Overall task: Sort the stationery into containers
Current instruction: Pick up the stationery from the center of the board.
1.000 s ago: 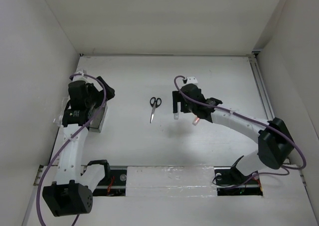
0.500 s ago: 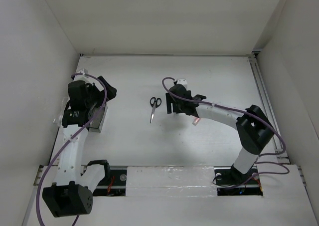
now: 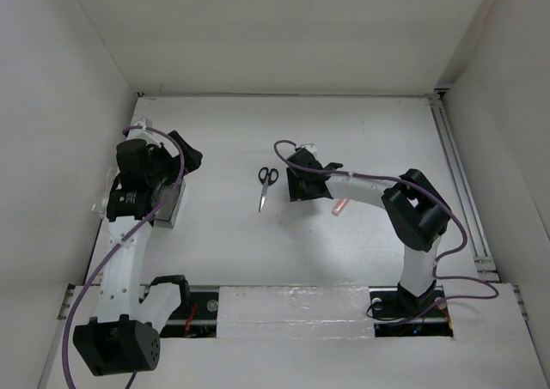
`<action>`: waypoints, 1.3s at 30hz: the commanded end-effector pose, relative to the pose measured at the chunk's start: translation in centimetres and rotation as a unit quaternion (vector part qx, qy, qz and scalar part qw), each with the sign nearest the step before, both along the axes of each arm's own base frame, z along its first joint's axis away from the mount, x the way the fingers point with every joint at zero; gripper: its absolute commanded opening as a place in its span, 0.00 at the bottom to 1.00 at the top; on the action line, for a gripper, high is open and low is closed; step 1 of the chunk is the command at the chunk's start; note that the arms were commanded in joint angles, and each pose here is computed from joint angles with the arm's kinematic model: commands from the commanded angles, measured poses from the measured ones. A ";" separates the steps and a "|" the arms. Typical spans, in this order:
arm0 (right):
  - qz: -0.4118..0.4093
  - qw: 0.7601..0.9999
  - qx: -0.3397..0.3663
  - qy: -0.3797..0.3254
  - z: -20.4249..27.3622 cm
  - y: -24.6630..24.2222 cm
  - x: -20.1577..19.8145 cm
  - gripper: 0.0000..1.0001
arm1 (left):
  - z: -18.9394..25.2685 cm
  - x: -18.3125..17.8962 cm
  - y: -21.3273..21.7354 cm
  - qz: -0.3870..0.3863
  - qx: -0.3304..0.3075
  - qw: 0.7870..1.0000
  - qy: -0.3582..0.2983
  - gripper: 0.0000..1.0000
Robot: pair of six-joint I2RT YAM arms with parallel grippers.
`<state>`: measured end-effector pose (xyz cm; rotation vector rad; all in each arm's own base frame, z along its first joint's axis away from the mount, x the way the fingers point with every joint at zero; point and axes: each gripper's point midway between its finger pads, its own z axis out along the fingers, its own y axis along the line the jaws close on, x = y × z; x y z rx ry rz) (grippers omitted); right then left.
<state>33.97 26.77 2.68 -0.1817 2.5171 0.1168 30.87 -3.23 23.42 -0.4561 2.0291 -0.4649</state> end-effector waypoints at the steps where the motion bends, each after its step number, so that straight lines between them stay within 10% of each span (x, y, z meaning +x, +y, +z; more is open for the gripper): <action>1: 0.008 1.000 0.026 -0.008 1.1 1.1 1.3 0.63 | 1.2 0.0 -0.4 -0.012 0.004 0.999 -0.030 1.00; 8: 0.004 1.000 0.013 0.009 -0.3 0.2 1.3 0.41 | 1.5 -0.2 -0.4 -0.012 0.004 0.999 -0.035 1.00; 13: 0.004 1.000 0.006 0.017 -0.9 0.0 1.1 0.00 | 1.5 -0.2 -0.4 -0.012 0.004 0.999 -0.035 1.00; 25: 0.135 0.973 0.167 -0.086 10.7 7.3 -0.6 0.00 | 1.9 -0.7 -5.7 -0.169 -0.063 0.982 -0.057 1.00; 39: 0.276 0.876 0.347 -0.190 21.1 18.1 -6.0 0.00 | 1.9 -1.5 -8.5 -0.253 -0.122 0.958 -0.057 1.00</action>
